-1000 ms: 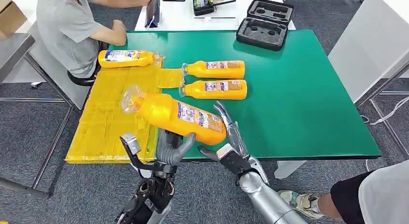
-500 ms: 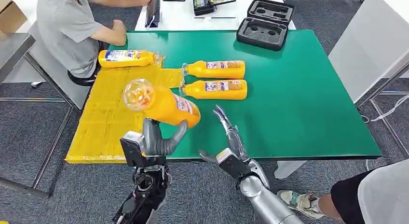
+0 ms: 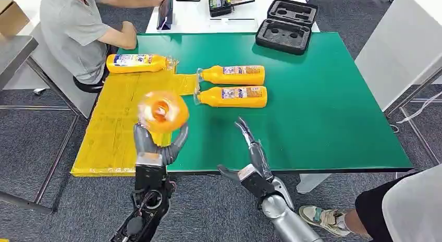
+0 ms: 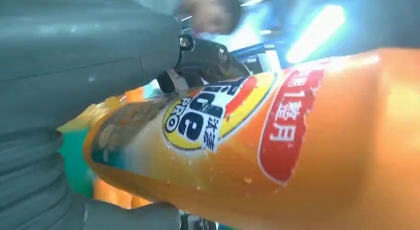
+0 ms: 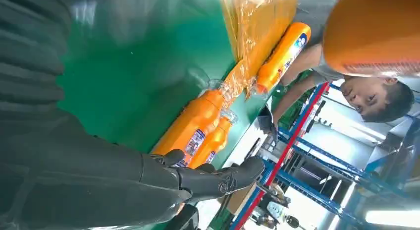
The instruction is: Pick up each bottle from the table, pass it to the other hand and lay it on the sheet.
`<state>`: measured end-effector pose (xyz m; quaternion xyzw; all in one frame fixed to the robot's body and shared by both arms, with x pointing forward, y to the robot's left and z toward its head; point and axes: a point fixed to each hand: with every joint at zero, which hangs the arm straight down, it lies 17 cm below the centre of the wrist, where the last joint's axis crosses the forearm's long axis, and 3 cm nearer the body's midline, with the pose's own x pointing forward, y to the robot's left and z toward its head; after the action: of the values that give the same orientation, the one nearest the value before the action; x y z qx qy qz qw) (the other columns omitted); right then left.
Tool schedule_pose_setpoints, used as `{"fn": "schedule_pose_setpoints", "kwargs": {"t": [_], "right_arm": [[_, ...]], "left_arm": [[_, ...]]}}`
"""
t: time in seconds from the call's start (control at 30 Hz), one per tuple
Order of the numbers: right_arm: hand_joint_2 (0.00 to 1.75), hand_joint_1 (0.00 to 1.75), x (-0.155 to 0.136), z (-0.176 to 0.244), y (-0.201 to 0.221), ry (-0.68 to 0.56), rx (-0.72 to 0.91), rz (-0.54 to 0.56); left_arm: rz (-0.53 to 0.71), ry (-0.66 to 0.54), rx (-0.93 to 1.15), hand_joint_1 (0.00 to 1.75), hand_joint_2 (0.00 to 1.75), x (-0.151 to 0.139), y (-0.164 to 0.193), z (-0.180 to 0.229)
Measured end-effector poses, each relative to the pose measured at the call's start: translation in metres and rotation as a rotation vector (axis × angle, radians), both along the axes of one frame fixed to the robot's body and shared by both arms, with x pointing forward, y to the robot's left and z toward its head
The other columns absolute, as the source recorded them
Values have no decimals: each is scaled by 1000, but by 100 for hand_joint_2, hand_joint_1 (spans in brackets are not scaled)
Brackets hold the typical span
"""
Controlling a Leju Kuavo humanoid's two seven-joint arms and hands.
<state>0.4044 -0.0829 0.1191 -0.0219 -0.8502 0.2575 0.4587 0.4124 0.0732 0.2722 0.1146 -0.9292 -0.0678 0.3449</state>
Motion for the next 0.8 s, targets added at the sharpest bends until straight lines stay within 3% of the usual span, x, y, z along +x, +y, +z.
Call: {"fn": "schedule_pose_setpoints", "kwargs": {"t": [0.17,0.43,0.8], "right_arm": [[175,0,1,4,-7,-2,20,-21],[175,0,-1,7,-13,-1,44,-36],[175,0,0,12,-15,12,92,-53]], "left_arm": [[51,-113,362,169,175,3,-25,-17],[155,-113,599,175,175,25,-21,-41],[373,57,860,171,175,80,9,-75]]}}
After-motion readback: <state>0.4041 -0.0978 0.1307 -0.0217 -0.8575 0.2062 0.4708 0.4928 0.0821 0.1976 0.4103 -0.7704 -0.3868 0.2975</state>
